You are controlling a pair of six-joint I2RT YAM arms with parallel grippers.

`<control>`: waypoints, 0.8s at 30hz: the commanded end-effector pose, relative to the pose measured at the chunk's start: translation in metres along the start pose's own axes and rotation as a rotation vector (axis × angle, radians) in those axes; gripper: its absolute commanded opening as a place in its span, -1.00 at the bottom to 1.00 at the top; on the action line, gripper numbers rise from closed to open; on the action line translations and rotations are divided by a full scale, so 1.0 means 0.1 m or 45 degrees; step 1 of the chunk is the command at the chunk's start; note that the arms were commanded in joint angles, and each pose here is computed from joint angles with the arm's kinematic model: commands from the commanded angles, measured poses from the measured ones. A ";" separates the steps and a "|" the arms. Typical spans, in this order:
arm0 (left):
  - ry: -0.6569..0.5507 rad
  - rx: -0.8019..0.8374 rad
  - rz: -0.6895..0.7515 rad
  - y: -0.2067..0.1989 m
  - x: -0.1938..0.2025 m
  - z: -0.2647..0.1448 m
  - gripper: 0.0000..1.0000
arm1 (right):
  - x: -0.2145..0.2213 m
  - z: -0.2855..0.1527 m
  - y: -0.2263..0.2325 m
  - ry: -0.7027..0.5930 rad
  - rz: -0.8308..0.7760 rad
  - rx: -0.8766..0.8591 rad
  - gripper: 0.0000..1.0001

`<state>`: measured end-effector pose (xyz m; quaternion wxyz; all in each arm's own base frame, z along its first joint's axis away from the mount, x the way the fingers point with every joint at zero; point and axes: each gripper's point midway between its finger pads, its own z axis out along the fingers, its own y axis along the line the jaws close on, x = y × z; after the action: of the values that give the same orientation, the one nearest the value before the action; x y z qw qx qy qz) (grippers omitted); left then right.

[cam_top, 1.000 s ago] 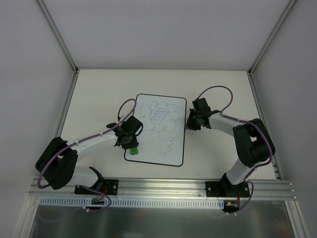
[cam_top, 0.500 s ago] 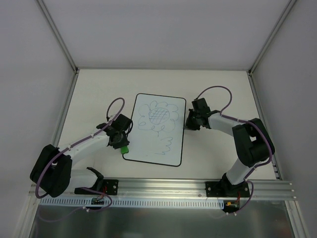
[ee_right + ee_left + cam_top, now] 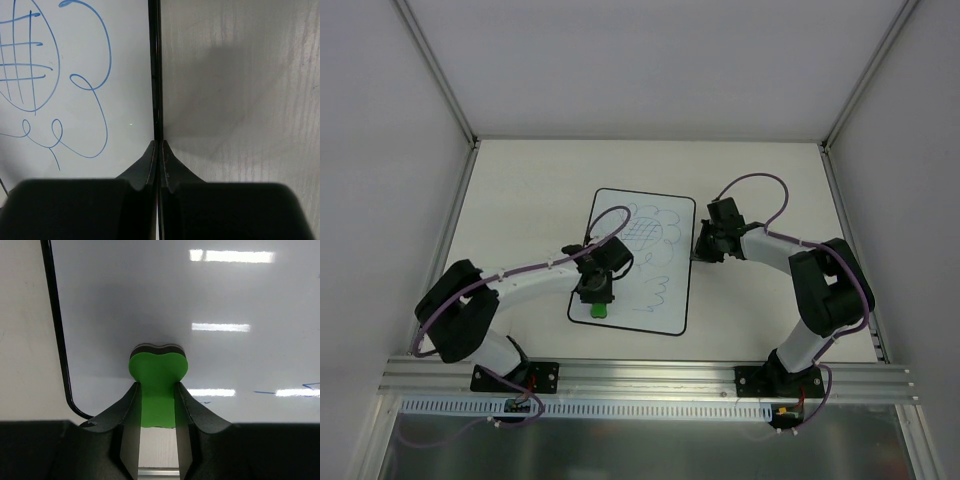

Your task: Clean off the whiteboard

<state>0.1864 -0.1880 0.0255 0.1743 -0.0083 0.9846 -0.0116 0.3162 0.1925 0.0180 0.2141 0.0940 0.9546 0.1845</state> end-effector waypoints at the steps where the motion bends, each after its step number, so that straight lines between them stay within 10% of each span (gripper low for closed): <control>1: 0.048 -0.022 0.061 -0.12 0.07 0.12 -1.00 | 0.14 0.08 -0.21 0.043 -0.002 0.098 -0.99; 16: 0.105 0.303 0.332 -1.57 0.19 0.01 -1.00 | 0.13 0.03 -0.20 0.022 0.010 0.090 -0.99; 24: 0.064 0.191 0.315 -1.36 0.05 0.09 -1.00 | 0.14 0.05 -0.21 0.031 0.008 0.092 -0.99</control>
<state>0.1827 -0.3487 0.0283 0.1620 0.1391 0.9721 -0.0968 0.3170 0.1925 0.0179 0.2164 0.0964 0.9537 0.1855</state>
